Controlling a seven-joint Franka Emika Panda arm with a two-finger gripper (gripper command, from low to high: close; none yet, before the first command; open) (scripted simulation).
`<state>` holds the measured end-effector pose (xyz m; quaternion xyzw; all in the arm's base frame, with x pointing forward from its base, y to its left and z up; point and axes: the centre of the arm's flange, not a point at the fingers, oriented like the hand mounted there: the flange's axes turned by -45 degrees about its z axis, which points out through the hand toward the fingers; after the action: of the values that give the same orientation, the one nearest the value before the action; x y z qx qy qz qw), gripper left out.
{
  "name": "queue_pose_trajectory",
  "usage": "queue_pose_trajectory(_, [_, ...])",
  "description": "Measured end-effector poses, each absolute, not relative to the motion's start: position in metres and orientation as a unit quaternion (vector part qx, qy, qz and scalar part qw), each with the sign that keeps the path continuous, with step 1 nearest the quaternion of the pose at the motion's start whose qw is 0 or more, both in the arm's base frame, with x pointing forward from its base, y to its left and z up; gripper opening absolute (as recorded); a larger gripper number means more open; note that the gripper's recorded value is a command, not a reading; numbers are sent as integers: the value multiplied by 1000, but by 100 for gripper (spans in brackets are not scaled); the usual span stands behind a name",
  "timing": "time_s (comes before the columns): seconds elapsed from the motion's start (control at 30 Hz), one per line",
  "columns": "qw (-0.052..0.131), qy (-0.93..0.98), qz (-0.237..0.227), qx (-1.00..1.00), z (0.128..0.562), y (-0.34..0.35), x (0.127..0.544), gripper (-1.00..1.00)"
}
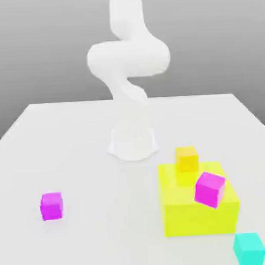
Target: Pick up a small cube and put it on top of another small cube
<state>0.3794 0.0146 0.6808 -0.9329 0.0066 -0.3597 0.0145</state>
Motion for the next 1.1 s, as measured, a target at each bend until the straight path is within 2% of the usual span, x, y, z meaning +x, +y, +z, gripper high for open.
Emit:
queue_pose_trajectory(0.23, [37,6,-272,-962,581,66,456,0])
queue_pose_trajectory(0.5, [42,5,-171,-984,448,133,501,0])
queue_pose_trajectory(0.7, [33,-2,-96,-995,340,189,502,0])
queue_pose_trajectory(0.93, [5,3,-12,-1000,212,231,476,0])
queue_pose_trajectory(1.1, [0,3,0,-1000,137,238,470,0])
